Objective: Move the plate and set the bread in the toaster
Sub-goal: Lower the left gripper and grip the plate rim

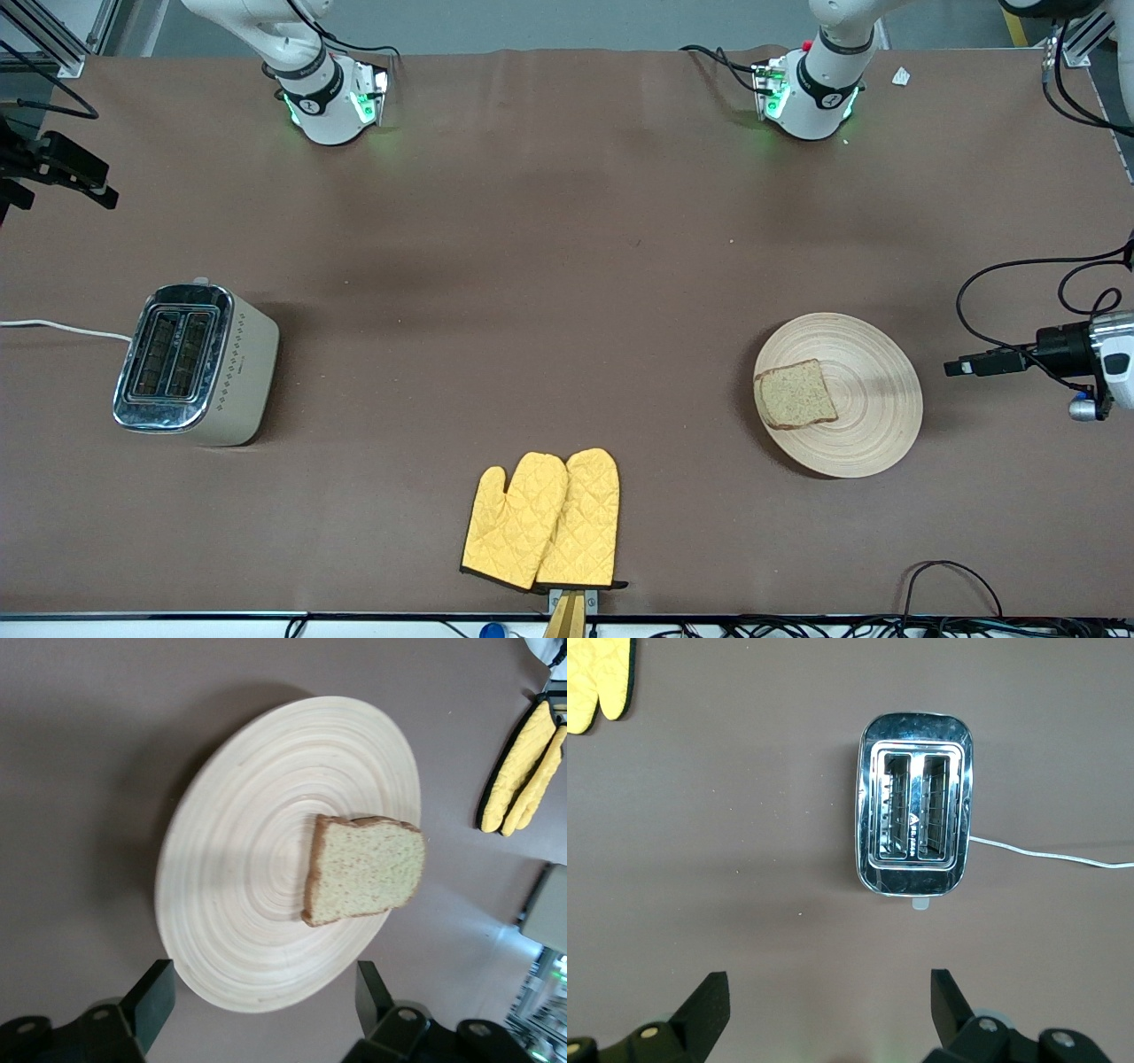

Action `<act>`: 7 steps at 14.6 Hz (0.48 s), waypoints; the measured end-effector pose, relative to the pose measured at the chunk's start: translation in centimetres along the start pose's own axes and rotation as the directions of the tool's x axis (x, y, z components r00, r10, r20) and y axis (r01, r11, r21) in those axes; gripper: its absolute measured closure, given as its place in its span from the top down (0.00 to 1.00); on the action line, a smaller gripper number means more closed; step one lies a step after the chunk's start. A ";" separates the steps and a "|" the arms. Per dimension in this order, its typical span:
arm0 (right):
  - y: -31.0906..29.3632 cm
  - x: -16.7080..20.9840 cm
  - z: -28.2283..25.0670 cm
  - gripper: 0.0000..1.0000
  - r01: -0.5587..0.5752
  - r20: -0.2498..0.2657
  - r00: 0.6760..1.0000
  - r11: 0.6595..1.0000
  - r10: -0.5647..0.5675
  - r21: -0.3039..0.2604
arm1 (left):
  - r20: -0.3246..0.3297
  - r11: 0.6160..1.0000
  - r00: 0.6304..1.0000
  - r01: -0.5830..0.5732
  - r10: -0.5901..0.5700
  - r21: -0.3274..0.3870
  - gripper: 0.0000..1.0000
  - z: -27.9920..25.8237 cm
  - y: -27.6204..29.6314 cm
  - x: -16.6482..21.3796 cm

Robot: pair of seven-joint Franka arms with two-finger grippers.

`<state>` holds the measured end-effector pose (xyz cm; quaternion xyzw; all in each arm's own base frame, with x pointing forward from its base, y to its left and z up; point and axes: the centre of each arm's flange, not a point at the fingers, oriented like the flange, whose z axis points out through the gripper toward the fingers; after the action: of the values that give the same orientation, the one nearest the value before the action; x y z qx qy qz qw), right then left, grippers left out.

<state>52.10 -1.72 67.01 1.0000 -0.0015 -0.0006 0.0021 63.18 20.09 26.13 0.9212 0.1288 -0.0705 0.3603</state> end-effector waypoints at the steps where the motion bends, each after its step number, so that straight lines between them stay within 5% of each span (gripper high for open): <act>1: 0.0 0.0 0.0 1.00 0.000 0.001 1.000 1.000 0.000 0.000 | -0.007 1.000 1.000 0.006 -0.006 -0.018 0.85 0.8 -1.4 0.3; 7: 0.0 0.0 0.1 1.00 0.000 0.002 1.000 1.000 0.000 0.001 | -0.093 0.999 0.995 0.027 -0.031 -0.047 0.76 2.7 -5.2 1.9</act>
<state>52.09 -1.71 66.96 1.0000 -0.0014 -0.0019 0.0016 63.44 22.23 20.37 0.9131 0.1607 -0.0294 0.3735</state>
